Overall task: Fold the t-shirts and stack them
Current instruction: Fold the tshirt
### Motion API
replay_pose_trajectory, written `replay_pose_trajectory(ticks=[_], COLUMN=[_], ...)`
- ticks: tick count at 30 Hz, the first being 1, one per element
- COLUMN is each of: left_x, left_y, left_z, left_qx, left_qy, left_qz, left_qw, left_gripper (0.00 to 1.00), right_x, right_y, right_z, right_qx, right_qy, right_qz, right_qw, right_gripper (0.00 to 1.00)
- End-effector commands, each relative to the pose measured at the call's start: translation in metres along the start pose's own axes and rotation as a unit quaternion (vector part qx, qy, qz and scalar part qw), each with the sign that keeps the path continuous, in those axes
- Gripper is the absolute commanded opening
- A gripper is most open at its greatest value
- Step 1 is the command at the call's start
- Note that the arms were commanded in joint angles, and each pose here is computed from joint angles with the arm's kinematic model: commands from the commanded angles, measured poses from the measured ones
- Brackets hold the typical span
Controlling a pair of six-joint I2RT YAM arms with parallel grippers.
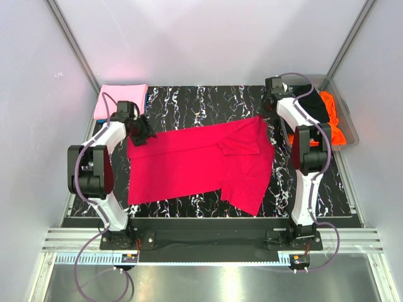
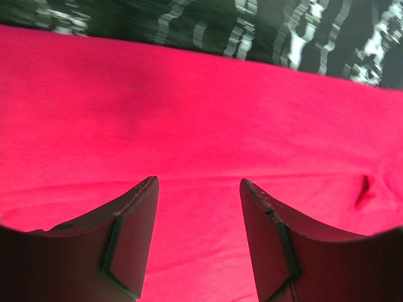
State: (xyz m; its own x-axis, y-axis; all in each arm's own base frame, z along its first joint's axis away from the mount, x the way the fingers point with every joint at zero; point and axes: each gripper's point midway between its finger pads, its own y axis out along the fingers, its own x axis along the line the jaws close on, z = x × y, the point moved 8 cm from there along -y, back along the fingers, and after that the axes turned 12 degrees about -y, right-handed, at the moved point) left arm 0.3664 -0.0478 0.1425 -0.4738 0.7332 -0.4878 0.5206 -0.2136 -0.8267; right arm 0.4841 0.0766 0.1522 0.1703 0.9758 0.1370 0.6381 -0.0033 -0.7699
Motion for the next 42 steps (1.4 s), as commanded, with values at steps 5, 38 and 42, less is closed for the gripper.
replay_pose_trajectory(ticks=[5,38,42], left_x=[0.025,0.046,0.060], left_y=[0.008,-0.063,-0.101], left_z=[-0.023,-0.002,0.050], left_qx=[-0.017,-0.037,-0.064], left_qy=[-0.029,-0.034,-0.044], left_qz=[-0.011,-0.050,-0.057], left_qw=[0.999,0.998,0.995], left_gripper=[0.60,0.70,0.68], right_x=[0.013,0.023,0.022], right_y=[0.032,-0.033,-0.066], right_z=[-0.007,-0.046,-0.016], right_qx=[0.000,0.017,0.058], right_qy=[0.003,-0.074,-0.071], right_qz=[-0.004,0.049,0.033], right_qw=[1.000,0.996,0.995], right_gripper=[0.07,0.52,0.54])
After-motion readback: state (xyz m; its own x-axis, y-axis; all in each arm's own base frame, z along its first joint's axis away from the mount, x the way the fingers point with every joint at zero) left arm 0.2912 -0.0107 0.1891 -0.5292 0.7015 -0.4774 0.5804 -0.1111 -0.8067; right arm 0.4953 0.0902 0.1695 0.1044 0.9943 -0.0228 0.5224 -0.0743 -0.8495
